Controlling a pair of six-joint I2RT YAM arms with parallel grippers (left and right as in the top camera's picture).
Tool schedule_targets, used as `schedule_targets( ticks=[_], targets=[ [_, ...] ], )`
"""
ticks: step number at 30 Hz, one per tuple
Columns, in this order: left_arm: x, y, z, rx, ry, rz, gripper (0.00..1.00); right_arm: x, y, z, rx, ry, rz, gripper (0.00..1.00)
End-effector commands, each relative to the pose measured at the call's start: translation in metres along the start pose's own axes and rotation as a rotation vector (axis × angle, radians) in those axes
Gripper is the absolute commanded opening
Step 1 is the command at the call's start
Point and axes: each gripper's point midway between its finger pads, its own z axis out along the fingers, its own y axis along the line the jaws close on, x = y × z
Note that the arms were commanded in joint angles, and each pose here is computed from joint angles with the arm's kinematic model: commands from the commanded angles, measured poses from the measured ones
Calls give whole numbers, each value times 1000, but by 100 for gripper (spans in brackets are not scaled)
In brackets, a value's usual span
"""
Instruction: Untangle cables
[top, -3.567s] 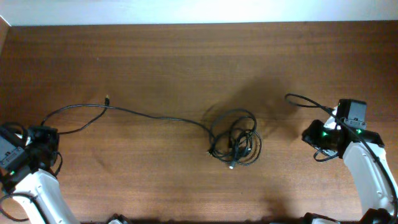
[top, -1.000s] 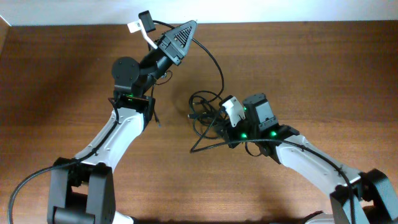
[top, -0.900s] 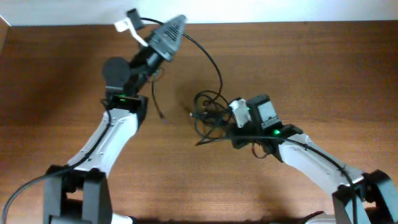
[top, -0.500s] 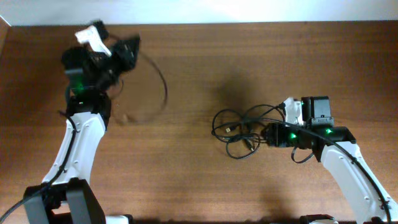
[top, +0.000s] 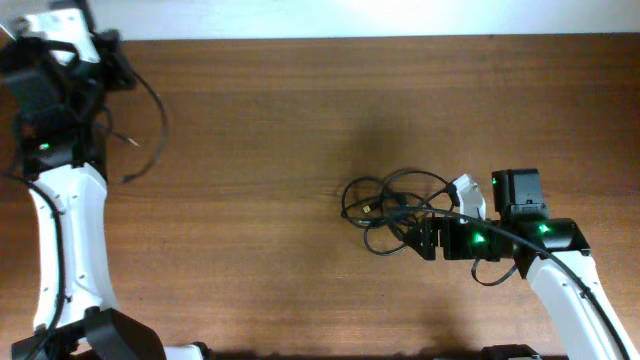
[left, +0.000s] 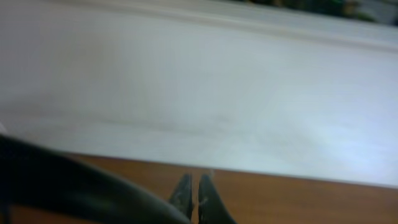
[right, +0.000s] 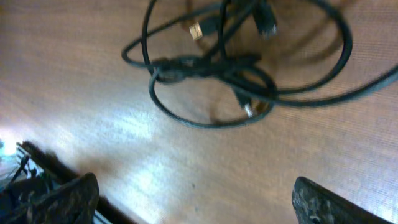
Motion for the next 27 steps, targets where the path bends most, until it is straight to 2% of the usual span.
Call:
schedule_targets(
  ticks=[1, 4, 7, 9, 11, 14, 16, 17, 19, 21, 23, 24, 25, 26, 27],
  targets=[
    [6, 47, 20, -120, -31, 30, 0, -2, 6, -5, -16, -9, 21, 99],
    [64, 83, 67, -149, 32, 1, 0, -1, 6, -5, -16, -6, 46, 99],
    [159, 107, 111, -159, 181, -52, 0, 2, 5, -5, -15, 8, 59, 99],
    [186, 133, 111, -276, 227, -95, 0, 5, 5, -5, -15, 18, 66, 99],
    [188, 170, 96, -452, 226, -120, 0, 6, 5, -5, -14, 23, 69, 99],
    [168, 209, 80, -536, 155, -140, 0, 7, 5, -5, -13, 27, 72, 99],
    [129, 222, 78, -498, 7, -120, 0, 7, 5, -5, -13, 26, 71, 99],
    [93, 222, 76, -460, -133, -77, 0, 7, 5, -5, -14, 25, 70, 98],
    [69, 220, 75, -455, -221, -46, 0, 6, 5, -5, -14, 23, 69, 99],
    [81, 223, 89, -451, -193, -54, 0, 6, 5, -5, -14, 24, 94, 98],
    [156, 233, 107, -461, 16, -124, 0, 7, 6, -5, -14, 25, 114, 98],
    [197, 234, 111, -463, 129, -161, 11, 8, 8, -3, -17, 33, 101, 99],
    [225, 231, 112, -459, 215, -188, 36, 9, 12, -1, -19, 41, 82, 98],
    [244, 226, 109, -457, 287, -210, 40, 9, 15, 0, -23, 43, 67, 98],
    [260, 219, 106, -451, 357, -229, 74, 10, 19, 2, -29, 45, 48, 98]
  ],
)
